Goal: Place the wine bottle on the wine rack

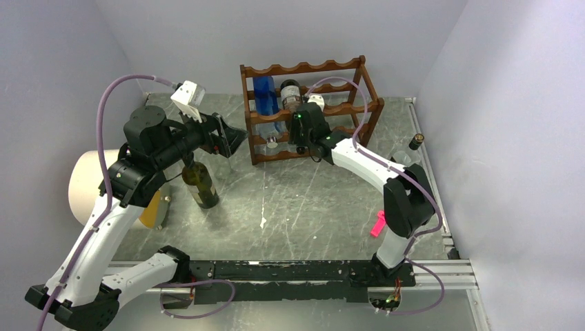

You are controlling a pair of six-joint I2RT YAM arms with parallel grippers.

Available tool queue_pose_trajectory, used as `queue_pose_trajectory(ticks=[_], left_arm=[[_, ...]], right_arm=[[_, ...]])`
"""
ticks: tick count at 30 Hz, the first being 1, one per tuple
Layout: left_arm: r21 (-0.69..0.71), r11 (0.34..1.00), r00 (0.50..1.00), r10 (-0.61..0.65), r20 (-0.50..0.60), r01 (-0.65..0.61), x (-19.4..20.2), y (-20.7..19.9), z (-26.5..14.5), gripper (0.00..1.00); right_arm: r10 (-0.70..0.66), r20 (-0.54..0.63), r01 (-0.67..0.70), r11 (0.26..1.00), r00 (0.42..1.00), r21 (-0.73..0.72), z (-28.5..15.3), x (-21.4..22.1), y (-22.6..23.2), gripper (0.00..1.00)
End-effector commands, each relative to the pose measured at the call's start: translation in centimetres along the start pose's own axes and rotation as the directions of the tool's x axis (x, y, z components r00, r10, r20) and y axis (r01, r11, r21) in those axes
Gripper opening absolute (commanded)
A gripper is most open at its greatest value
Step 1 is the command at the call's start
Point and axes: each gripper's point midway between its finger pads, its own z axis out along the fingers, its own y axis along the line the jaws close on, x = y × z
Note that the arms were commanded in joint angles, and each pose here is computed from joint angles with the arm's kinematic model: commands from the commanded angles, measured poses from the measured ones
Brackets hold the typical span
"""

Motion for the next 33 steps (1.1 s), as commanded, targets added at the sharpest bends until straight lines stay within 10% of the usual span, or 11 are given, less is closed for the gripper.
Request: queue_pose_trajectory(ticks=[1,18,33], left_arm=[[0.029,1.0,1.0,0.003,-0.004,-0.003,0.1,-0.6,-0.4,0.96],[0.022,1.0,1.0,0.016,0.004,-0.016,-0.2,-0.6,-0.6,0.96],[0.018,1.0,1.0,0.017,0.002,-0.017,-0.1,-0.5,-0.5,0.96]], right_arm=[[0.033,0.142,-0.031,0.999,0.989,-0.019,-1.2,-3.8,0.3,0.56],[0.054,0.136,-0.049,0.998,0.989,-0.046,-5.6,-3.5,-0.5,0.73],[0.005,-0.052,-0.009,0.997,0.999,-0.07,-4.9,2.8,-1.2,0.68]])
